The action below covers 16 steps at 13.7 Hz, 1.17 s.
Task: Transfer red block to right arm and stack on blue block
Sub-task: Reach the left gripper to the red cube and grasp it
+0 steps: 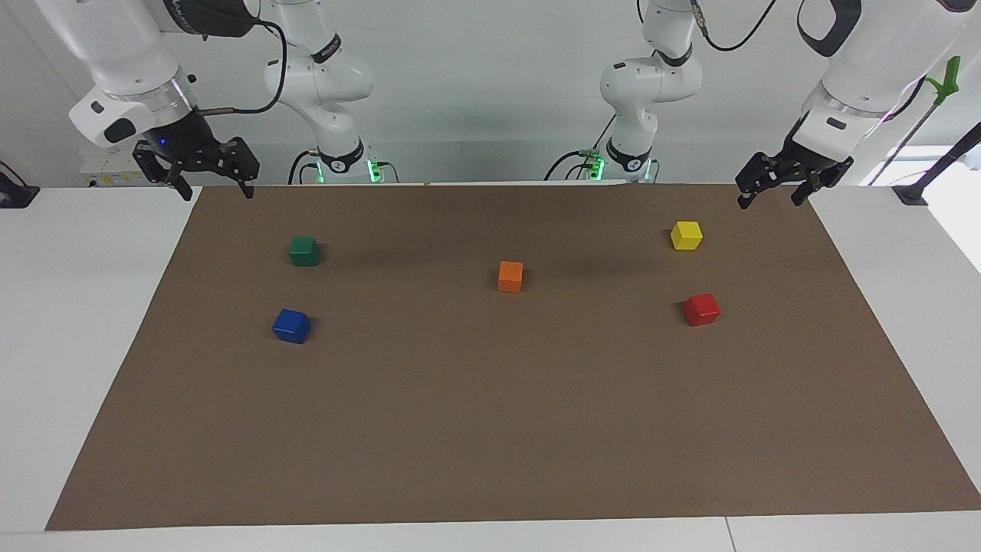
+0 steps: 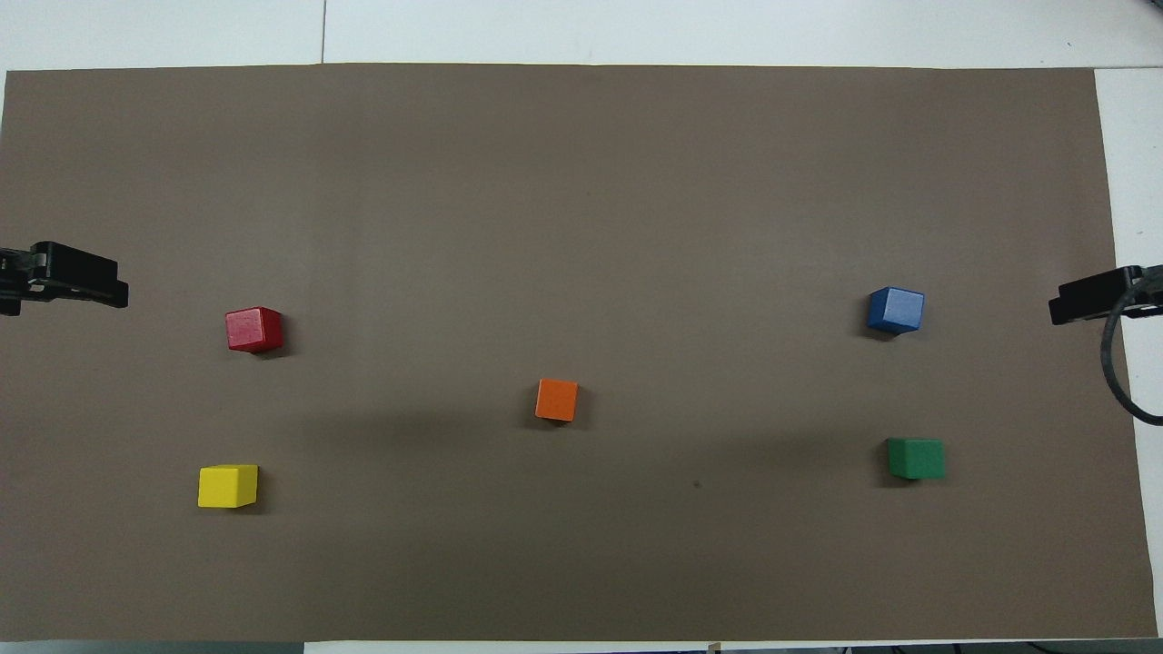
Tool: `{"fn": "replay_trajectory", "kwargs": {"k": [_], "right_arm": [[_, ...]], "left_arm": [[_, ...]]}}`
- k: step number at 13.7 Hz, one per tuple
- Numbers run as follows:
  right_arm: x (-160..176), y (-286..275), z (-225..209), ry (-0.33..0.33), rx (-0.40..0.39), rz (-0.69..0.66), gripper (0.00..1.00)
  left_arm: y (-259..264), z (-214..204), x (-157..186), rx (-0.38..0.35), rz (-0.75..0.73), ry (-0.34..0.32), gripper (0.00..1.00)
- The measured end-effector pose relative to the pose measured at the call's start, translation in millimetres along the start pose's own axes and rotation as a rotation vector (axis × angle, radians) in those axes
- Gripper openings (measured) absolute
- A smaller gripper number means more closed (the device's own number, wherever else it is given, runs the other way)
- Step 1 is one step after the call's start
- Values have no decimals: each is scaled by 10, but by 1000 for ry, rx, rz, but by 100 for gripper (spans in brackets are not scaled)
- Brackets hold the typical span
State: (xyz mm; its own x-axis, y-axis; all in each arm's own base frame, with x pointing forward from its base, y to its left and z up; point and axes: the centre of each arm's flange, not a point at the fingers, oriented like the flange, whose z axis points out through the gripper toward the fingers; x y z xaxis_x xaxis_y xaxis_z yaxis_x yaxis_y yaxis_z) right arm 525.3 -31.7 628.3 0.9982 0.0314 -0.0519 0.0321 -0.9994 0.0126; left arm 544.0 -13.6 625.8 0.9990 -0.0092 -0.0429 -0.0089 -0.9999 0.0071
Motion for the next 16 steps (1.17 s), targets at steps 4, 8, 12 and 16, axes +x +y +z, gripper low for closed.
{"fn": "replay_trajectory", "kwargs": {"k": [4, 8, 12, 16], "right_arm": [[0, 0, 1, 0, 0, 0, 100], [-7, 0, 13, -6, 1, 0, 100], [-85, 15, 195, -29, 23, 5, 100], [-140, 176, 625, -17, 247, 92, 100]], "left_arm": [[-25, 19, 5, 0, -4, -1, 100], [-67, 536, 147, -2, -12, 6, 100], [-102, 1357, 261, -3, -18, 27, 100], [-131, 2123, 171, -4, -23, 48, 100]]}}
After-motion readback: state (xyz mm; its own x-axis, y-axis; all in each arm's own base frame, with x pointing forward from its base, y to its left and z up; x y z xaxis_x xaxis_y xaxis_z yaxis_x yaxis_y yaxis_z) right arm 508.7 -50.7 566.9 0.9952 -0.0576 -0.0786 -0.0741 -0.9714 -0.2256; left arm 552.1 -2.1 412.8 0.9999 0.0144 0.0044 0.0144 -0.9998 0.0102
